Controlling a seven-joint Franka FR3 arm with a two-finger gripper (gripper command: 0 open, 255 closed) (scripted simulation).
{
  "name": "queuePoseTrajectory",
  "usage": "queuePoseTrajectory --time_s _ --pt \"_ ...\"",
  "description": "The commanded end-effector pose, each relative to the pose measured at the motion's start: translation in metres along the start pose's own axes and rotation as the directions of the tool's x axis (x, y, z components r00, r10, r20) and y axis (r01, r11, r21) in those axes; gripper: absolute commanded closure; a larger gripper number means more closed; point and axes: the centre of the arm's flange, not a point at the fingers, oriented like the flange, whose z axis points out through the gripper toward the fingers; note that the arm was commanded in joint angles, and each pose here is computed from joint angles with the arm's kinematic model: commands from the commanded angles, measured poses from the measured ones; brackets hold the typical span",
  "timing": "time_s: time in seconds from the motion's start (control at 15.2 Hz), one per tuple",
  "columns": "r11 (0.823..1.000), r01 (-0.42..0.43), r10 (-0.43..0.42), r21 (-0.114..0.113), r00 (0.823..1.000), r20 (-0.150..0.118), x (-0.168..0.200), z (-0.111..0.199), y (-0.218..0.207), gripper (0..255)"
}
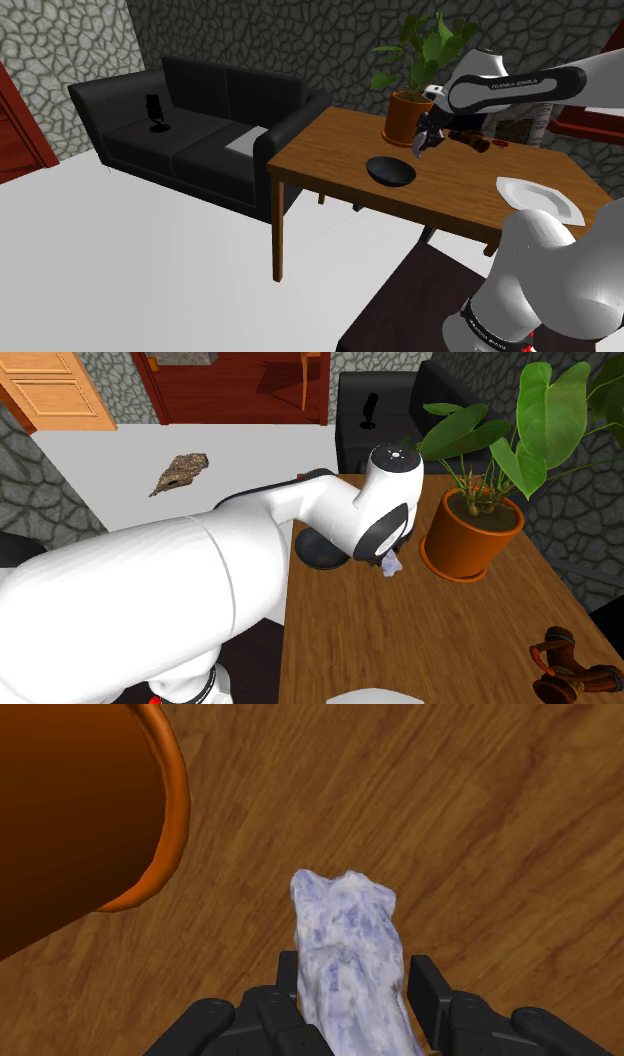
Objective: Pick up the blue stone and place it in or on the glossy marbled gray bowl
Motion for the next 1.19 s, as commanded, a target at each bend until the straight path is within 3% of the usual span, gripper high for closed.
queuePoseTrajectory --time_s 0.0,0.46,1.12 --pt "1.000 0.000 0.000 0.000 1.000 0.000 0.001 -0.011 0.004 255" --pt "1.000 0.000 0.000 0.000 1.000 0.000 0.004 -0.045 0.014 255" --pt "1.000 0.000 0.000 0.000 1.000 0.000 0.120 -0.056 -0.048 255"
